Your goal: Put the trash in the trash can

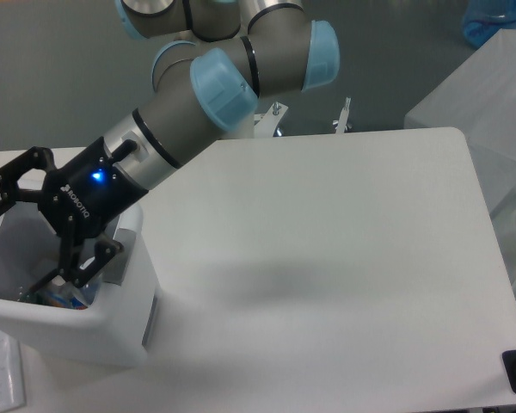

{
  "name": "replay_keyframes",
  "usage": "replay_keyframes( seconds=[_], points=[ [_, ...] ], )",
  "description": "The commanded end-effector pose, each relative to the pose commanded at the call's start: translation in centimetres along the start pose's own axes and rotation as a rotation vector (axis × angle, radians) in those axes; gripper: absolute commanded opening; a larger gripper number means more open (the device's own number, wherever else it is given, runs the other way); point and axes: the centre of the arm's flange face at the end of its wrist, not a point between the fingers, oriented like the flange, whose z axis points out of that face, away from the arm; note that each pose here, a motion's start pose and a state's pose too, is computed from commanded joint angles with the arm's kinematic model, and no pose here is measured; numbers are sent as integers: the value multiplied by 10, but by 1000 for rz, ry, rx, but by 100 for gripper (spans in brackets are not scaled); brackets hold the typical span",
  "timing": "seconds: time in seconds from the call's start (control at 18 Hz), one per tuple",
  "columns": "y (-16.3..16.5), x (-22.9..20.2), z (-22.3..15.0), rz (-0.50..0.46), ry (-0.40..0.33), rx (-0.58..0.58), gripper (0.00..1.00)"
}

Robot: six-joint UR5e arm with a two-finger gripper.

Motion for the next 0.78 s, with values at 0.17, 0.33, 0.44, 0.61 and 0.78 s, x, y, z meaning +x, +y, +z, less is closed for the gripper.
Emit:
replay_keyframes(
  seconds=[0.17,0.33,0.44,0.61,0.78],
  points=[
    [-1,-19,-24,5,-82,-7,100],
    [-4,-40,-54,12,-174,-11,100],
    [-2,-54,-73,51,-232,-25,100],
    [4,-74,-109,102,-347,-65,100],
    [17,-91,-128,166,-452,-154,100]
  ],
)
